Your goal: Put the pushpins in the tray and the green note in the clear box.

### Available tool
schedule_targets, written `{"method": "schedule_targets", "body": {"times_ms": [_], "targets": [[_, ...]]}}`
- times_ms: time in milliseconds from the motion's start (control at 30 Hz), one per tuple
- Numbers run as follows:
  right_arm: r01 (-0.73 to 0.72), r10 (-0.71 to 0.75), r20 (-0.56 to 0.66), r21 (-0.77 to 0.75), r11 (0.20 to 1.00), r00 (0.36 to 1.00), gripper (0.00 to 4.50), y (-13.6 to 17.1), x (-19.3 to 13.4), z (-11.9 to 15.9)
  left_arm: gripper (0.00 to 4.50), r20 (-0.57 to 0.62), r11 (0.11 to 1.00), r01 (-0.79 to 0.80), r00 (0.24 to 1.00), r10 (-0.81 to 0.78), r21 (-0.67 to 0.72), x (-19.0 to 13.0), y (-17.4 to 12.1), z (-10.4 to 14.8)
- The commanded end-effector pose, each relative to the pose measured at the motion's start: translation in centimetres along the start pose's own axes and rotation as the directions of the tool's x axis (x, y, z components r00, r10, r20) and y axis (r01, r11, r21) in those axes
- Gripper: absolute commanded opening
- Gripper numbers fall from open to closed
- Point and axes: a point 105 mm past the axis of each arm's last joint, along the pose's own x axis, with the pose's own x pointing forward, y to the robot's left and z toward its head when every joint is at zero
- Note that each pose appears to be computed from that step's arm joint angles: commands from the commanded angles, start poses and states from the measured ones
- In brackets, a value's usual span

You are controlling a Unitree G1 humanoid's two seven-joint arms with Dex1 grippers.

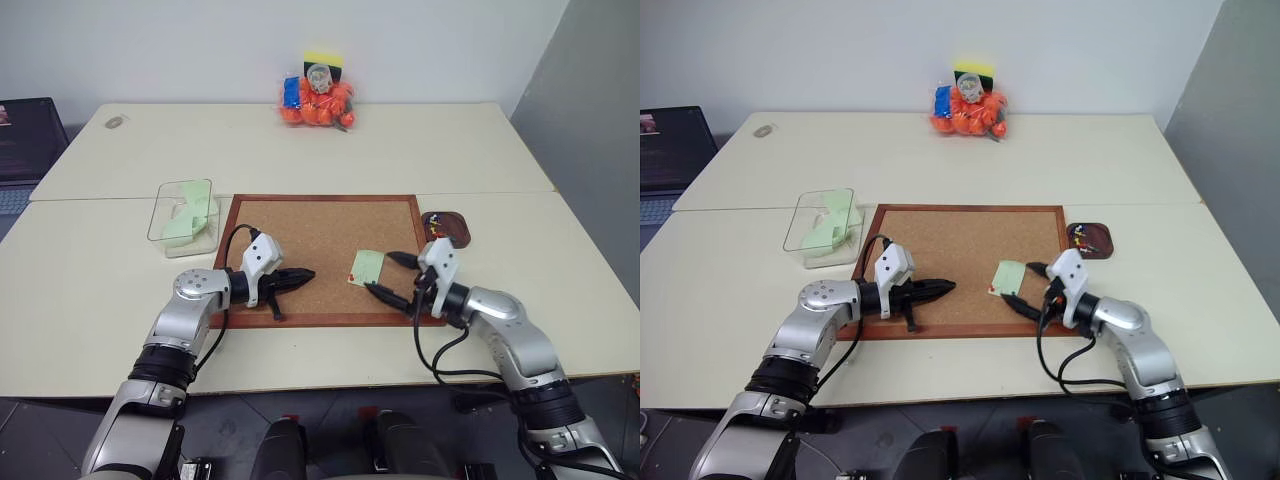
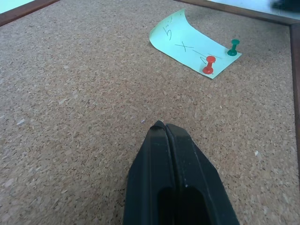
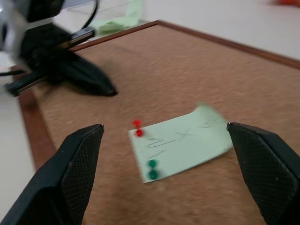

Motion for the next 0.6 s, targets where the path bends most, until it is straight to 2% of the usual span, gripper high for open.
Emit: {"method": "schedule_targets", "body": {"times_ms": [33,167,467,600], "targets": [[-0.03,0.03,0.01,-0.028,0.999,1.0,4.46,0.4,0.3,0.0,0.0,-0.074,1.0,0.019,0.997,-0.02,-0.018,0.0,-0.5,-1.8],[-0.037,0.037,-0.013,-0.026,0.999,0.999,4.46,0.6,0.6,-1.0,0.0,-0.074,1.0,0.016,0.997,-0.018,-0.015,-0.1,-0.5,-1.8],[-0.035,0.035,-0.008,-0.031,0.999,0.999,4.46,0.4,1.8,-1.3,0.0,-0.075,1.0,0.018,0.997,-0.018,-0.01,-0.1,-0.6,-1.8],[-0.031,0.031,-0.004,-0.03,0.999,1.0,3.79,0.3,1.9,-1.3,0.0,-0.073,1.0,0.017,0.997,-0.018,-0.008,-0.1,-0.5,-1.7]]}}
